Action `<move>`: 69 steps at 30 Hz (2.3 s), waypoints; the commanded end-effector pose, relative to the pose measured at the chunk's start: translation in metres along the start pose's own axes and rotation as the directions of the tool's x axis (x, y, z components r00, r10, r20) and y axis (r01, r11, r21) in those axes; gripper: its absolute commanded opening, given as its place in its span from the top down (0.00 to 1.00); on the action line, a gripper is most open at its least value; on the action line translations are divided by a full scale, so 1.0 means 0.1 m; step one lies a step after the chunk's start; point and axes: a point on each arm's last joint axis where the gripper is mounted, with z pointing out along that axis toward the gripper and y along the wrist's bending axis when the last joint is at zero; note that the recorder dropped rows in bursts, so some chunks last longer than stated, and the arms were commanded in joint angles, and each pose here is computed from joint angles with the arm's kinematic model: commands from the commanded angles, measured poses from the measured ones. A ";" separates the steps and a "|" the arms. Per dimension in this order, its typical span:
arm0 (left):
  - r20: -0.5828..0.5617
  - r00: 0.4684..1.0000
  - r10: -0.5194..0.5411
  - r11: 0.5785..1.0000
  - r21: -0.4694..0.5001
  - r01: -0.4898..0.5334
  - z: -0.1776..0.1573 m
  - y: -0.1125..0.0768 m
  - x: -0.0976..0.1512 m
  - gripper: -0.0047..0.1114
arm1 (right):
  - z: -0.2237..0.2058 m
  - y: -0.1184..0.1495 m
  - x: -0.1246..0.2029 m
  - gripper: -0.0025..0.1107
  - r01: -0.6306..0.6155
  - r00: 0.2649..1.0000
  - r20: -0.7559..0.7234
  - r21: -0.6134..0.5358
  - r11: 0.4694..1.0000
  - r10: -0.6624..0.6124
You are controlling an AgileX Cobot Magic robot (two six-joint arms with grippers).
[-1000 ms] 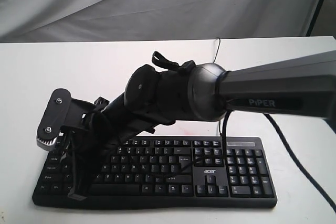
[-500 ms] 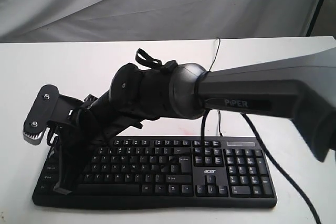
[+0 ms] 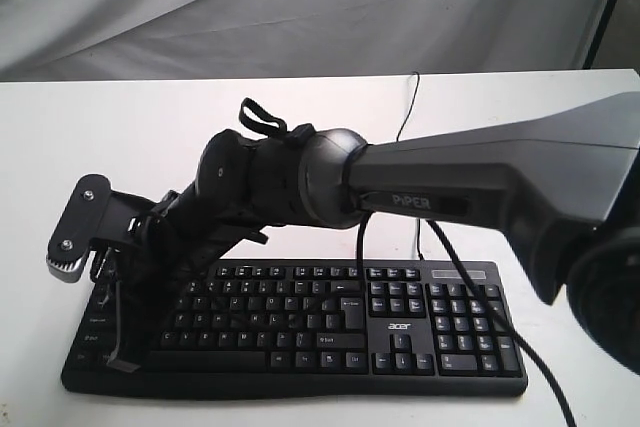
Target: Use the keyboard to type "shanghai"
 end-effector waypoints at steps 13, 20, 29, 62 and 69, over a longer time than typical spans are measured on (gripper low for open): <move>0.006 1.000 -0.001 1.000 0.004 0.001 0.00 0.00 0.01 0.95 | 0.02 -0.01 0.05 0.98 0.047 0.998 -0.048 -0.004 0.999 -0.047; 0.006 1.000 -0.001 1.000 0.004 0.001 0.00 0.00 0.01 0.95 | 0.02 -0.01 0.05 0.98 0.047 0.998 -0.048 -0.004 0.999 -0.047; 0.006 1.000 -0.001 1.000 0.004 0.001 0.00 0.00 0.01 0.95 | 0.02 -0.02 0.06 0.98 0.056 0.997 -0.054 -0.002 0.998 -0.056; 0.006 1.000 -0.001 1.000 0.004 0.001 0.00 0.00 0.01 0.95 | 0.17 -0.05 0.21 0.98 0.040 0.996 -0.083 -0.011 0.999 -0.041; 0.006 1.000 -0.001 1.000 0.004 0.001 0.00 0.00 0.01 0.95 | 0.14 -0.04 0.19 0.98 0.044 0.996 -0.080 -0.015 0.999 -0.045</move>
